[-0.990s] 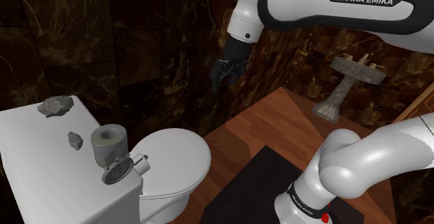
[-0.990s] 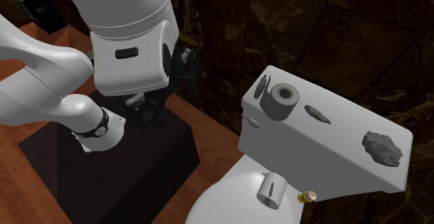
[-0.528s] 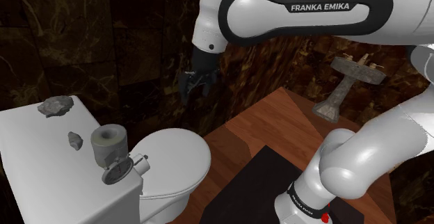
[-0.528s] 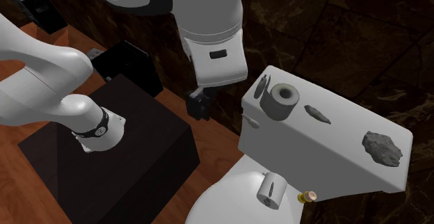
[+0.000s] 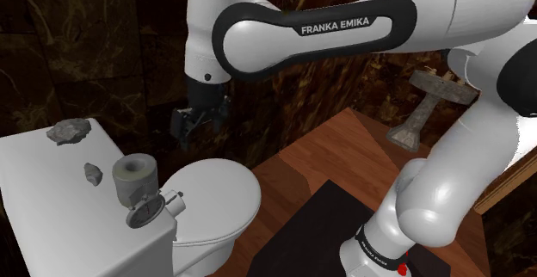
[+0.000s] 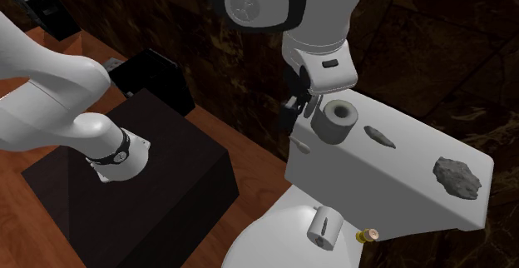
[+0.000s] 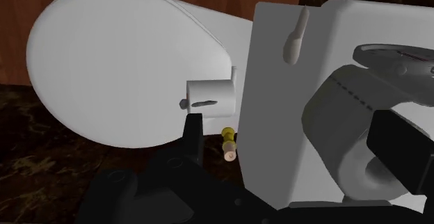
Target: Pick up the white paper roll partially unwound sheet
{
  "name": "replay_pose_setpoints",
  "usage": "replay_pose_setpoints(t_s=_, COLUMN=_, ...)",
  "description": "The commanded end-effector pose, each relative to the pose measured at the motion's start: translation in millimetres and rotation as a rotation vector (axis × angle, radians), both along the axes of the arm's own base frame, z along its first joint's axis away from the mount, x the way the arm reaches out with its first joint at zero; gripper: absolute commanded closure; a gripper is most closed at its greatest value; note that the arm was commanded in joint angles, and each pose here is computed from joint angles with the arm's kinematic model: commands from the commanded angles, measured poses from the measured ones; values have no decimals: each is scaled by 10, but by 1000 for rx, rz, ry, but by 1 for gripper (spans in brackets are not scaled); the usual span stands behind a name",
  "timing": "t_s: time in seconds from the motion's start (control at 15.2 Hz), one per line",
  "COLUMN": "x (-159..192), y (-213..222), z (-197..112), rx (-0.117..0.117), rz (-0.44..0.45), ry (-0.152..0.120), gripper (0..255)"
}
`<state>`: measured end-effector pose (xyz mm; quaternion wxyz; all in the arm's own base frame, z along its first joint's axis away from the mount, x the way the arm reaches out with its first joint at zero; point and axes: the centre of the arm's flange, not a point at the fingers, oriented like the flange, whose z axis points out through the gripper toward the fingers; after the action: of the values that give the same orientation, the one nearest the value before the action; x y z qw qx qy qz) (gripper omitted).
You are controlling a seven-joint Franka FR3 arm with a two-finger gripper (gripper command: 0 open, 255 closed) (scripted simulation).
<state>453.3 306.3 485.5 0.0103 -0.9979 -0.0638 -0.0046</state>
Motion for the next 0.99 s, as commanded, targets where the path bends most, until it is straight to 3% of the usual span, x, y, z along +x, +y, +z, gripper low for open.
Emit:
replay_pose_setpoints(t_s=0.0, x=81, y=223, z=-117, rx=-4, rz=14, ry=4, gripper=0)
replay_pose_setpoints(t_s=0.53, x=380, y=1168, z=-573, rx=-25, rz=74, ry=22, gripper=0)
replay_pose_setpoints(t_s=0.92, x=391, y=1206, z=-856, rx=-26, rz=76, ry=23, gripper=0)
